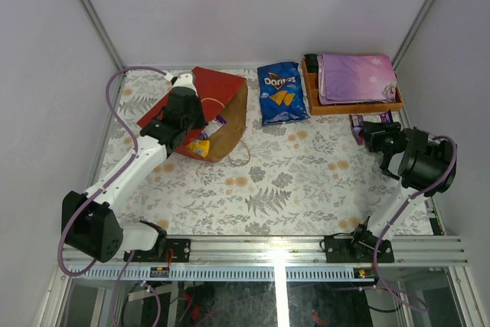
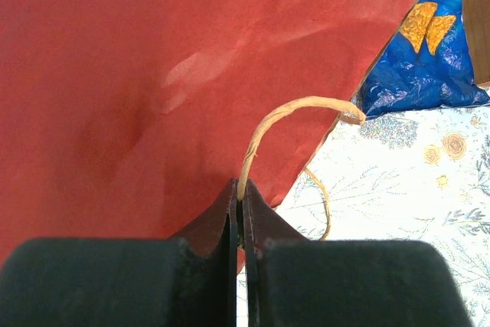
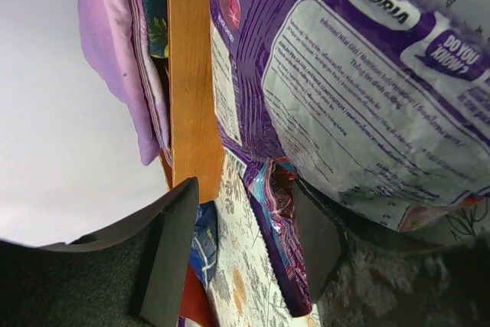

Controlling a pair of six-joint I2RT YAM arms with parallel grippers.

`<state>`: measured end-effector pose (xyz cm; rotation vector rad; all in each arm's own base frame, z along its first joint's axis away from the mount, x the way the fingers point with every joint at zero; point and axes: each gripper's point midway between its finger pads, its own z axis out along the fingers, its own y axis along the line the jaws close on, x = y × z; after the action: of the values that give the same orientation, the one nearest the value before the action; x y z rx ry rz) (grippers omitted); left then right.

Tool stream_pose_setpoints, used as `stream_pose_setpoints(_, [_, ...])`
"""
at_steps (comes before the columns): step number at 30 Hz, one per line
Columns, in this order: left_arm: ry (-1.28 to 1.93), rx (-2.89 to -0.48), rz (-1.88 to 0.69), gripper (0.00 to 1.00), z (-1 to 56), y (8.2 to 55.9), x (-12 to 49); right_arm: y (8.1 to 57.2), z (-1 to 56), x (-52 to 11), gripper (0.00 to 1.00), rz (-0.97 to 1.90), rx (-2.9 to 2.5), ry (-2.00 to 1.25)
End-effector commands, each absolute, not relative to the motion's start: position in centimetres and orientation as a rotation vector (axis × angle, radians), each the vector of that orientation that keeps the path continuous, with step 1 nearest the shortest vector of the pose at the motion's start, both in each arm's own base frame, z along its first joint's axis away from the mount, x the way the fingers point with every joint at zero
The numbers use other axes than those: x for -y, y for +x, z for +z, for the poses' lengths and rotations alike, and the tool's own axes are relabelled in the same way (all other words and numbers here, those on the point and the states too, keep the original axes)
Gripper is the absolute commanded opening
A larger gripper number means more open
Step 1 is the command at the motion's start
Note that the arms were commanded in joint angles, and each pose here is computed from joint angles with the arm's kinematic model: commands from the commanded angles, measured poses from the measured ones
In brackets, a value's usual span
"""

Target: Take the snacks out of the paper bag

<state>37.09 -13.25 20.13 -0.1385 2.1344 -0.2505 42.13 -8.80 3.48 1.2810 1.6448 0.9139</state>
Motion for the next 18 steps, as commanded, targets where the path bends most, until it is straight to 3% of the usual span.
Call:
stream_pose_setpoints(1, [-0.131,-2.106,-0.263,0.00,21.2,37.0,13.5,40.9,-0.2,10.1,0.61,0.801,-1.645,1.458])
stream_pose_setpoints(18, [-0.127,-2.104,-0.266,0.00,21.4,37.0,13.6,42.0,5.1,12.6,0.58,0.800,-1.624,1.317])
